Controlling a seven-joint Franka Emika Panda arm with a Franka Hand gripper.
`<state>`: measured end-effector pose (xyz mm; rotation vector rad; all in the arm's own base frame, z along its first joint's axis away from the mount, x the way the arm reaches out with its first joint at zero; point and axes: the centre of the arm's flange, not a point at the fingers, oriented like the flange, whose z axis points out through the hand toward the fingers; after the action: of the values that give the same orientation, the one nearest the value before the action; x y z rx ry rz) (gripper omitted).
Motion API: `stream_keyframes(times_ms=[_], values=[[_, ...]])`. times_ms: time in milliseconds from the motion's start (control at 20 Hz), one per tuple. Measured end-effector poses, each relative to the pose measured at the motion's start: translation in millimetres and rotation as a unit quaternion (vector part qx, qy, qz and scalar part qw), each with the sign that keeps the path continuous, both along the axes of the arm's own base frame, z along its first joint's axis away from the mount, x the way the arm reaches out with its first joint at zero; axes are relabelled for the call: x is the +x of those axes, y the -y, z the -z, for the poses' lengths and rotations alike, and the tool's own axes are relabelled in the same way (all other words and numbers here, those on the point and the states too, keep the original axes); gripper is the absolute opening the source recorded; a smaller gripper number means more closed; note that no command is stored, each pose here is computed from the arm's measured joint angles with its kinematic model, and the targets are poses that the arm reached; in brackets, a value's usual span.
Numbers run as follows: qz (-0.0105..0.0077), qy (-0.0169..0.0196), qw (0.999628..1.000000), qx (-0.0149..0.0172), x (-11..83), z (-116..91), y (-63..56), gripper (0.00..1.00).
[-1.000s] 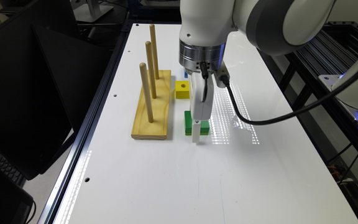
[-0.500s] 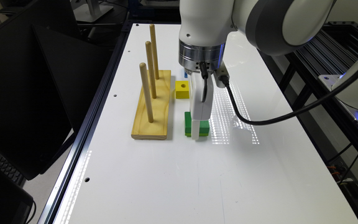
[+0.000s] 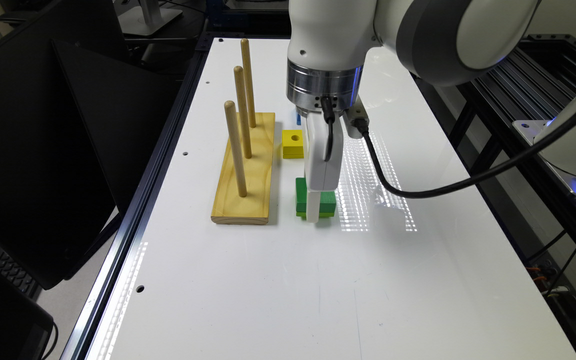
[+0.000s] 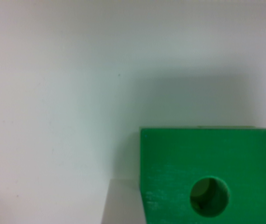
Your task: Pick up green block.
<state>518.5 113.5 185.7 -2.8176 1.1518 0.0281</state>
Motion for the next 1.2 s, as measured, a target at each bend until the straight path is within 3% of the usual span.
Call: stream_keyframes(times_ms=[250, 400, 600, 700, 900, 1100, 1200], values=[[-0.0012, 0.0042, 0.999986, -0.0030, 1.2, -12, -0.8, 0.00], [-0.0017, 0.0039, 0.999978, -0.0050, 1.3, -17, -0.8, 0.00], [-0.0018, 0.0037, 0.999978, -0.0053, 1.1, -18, -0.8, 0.00], [-0.0019, 0.0059, 0.999965, -0.0057, 1.7, -21, -1.0, 0.00], [-0.0002, 0.0099, 0.999901, -0.0100, 2.7, -46, -3.1, 0.00], [0.0021, 0.0068, 0.999864, -0.0149, -0.2, -73, -6.2, 0.00], [0.0028, 0.0062, 0.999861, -0.0152, -1.0, -77, -6.6, 0.00]])
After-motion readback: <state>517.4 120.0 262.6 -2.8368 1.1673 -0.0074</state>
